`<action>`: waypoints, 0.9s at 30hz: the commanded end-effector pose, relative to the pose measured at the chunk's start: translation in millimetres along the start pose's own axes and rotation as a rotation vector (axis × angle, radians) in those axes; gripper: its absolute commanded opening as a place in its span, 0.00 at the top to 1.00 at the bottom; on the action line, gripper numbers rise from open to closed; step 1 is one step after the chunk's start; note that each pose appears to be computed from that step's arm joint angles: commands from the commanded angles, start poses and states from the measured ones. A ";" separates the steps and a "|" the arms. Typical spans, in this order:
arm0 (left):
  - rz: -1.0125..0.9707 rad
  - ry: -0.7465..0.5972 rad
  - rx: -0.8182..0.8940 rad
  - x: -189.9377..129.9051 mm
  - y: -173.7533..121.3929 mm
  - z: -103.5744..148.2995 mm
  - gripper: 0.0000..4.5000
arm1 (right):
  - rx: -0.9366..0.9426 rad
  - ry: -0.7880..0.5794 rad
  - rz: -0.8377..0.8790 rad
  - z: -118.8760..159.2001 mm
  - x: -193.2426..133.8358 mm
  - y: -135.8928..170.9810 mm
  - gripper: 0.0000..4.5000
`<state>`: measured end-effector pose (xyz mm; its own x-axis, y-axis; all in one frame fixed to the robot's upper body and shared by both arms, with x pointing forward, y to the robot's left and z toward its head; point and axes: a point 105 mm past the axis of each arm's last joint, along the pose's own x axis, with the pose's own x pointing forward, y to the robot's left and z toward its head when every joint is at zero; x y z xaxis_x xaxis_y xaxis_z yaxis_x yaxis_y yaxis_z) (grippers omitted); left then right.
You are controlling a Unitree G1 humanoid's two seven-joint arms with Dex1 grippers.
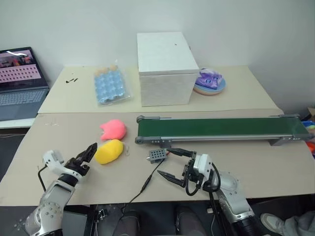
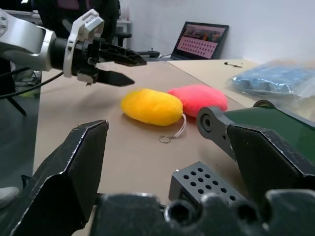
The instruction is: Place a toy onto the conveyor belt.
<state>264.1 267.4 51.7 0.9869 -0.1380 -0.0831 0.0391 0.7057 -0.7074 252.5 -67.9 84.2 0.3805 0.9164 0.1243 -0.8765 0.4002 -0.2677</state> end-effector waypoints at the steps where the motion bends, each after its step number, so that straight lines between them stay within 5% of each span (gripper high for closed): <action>1: -0.044 -0.022 -0.040 -13.9 -6.2 3.4 0.01 | -0.041 -0.014 -0.023 5.8 -5.9 -4.4 0.00; 7: -0.148 -0.019 -0.109 -47.5 -13.3 16.1 0.01 | -0.033 0.000 -0.033 3.5 -8.6 -3.3 0.00; 10: -0.163 0.122 -0.161 -51.9 -17.2 -16.6 0.01 | -0.030 -0.006 -0.037 4.5 -6.7 -3.7 0.00; 19: -0.105 0.168 -0.305 -18.2 -19.3 -59.3 0.01 | -0.043 -0.007 -0.055 7.6 -7.2 -10.0 0.00; 27: 0.094 0.066 -0.331 14.7 7.1 -53.7 0.01 | -0.051 -0.007 -0.071 9.0 -7.6 -14.3 0.00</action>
<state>273.8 214.5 25.3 0.9672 -0.2323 -0.1024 0.0087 0.4333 -0.9012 256.8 -79.1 81.8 0.4360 0.8933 0.1094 -0.8522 0.4488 -0.2690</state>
